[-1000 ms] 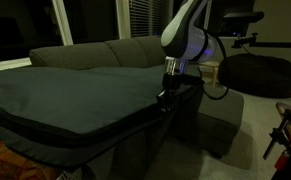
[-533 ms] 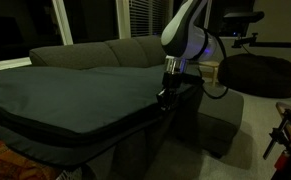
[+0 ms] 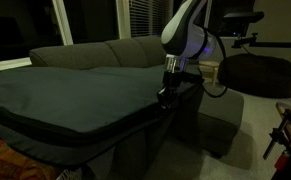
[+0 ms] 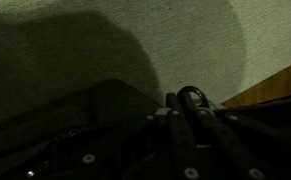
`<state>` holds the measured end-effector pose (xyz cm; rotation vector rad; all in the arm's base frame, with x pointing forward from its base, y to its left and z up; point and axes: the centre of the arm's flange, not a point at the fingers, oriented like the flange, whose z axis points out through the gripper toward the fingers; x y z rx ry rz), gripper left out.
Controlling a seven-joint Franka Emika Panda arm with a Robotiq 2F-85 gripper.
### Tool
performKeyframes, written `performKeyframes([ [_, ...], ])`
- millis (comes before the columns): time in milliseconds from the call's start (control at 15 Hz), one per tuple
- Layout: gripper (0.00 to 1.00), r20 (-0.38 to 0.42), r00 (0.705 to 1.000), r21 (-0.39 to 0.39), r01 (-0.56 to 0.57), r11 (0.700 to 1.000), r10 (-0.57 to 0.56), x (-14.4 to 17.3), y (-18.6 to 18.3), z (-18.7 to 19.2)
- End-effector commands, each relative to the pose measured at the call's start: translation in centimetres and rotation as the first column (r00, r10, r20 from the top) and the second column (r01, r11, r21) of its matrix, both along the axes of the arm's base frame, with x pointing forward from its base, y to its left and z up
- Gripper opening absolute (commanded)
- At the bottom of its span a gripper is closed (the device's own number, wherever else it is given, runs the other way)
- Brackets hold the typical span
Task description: Close the zip
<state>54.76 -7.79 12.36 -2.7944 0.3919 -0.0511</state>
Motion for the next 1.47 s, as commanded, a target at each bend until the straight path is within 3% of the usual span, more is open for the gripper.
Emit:
performKeyframes([
  [0,0.03,0.022,0.997,-0.058,0.080,0.995,-0.079,-1.8,-7.1,1.8],
  [867,0.03,0.013,0.993,-0.034,0.114,0.993,-0.113,-2.6,-7.4,2.0],
  [933,0.31,0.012,0.994,-0.023,0.106,0.994,-0.105,-2.8,-7.3,2.2],
  [1067,0.37,0.018,0.995,-0.021,0.102,0.995,-0.101,-3.4,-8.3,3.0],
  [1267,0.58,0.045,0.993,-0.038,0.109,0.993,-0.107,-5.9,-13.9,5.5],
  [1400,0.70,0.055,0.993,-0.045,0.103,0.994,-0.100,-7.0,-15.7,6.4],
])
